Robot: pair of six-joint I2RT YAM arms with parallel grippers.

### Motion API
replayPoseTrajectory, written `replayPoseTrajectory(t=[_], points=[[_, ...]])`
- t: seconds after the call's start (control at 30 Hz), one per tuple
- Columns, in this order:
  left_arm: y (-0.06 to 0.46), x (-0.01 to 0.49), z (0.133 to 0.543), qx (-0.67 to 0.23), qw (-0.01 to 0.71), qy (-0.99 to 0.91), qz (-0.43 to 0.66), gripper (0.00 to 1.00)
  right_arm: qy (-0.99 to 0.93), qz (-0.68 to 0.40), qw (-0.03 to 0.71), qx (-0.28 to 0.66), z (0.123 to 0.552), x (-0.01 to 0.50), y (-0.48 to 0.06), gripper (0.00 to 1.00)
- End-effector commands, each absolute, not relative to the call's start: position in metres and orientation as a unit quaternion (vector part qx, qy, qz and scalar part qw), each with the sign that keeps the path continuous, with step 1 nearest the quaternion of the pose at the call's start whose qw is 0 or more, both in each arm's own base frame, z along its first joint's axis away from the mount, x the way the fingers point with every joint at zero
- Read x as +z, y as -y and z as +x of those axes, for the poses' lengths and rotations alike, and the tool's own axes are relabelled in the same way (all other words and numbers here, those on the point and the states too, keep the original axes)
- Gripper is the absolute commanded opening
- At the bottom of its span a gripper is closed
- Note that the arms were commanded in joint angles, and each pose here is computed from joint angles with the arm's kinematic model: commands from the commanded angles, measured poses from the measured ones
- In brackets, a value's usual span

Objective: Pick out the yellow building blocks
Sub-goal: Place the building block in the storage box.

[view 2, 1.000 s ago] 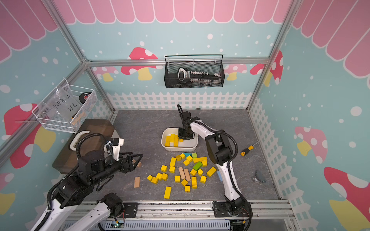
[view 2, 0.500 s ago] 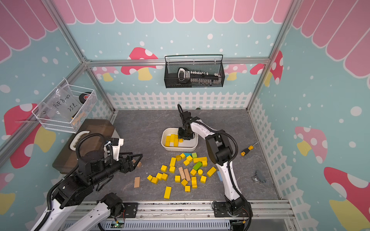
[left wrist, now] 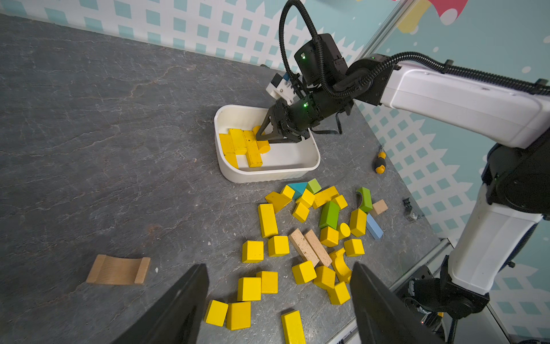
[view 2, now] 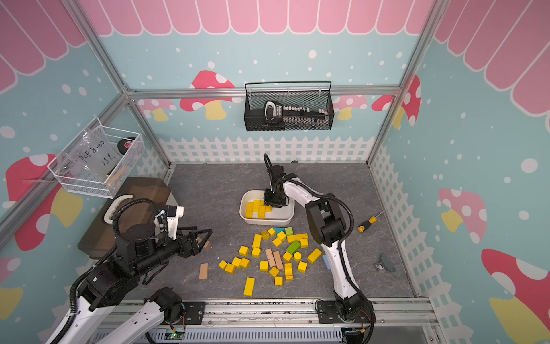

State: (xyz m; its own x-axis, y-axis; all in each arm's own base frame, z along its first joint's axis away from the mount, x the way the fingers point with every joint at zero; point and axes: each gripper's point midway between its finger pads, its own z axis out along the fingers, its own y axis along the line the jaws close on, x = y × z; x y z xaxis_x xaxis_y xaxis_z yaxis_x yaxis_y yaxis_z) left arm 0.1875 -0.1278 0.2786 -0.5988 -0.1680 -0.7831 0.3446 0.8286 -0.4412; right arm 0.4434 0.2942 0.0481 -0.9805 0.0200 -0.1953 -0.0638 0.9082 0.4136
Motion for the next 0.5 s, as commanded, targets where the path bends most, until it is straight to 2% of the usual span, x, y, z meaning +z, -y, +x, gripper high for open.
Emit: replayPoseTrajectory(t=[0.0, 0.27, 0.47], points=[[0.127, 0.279, 0.189, -0.289, 0.450, -0.843, 0.051, 0.80, -0.967, -0.016, 0.115, 0.227, 0.449, 0.069, -0.297, 0.43], [0.127, 0.279, 0.189, -0.289, 0.450, -0.843, 0.051, 0.80, -0.966, -0.021, 0.126, 0.226, 0.449, 0.083, -0.292, 0.43], [0.128, 0.278, 0.190, -0.288, 0.447, -0.845, 0.050, 0.80, -0.961, -0.049, 0.169, 0.215, 0.442, 0.134, -0.278, 0.43]])
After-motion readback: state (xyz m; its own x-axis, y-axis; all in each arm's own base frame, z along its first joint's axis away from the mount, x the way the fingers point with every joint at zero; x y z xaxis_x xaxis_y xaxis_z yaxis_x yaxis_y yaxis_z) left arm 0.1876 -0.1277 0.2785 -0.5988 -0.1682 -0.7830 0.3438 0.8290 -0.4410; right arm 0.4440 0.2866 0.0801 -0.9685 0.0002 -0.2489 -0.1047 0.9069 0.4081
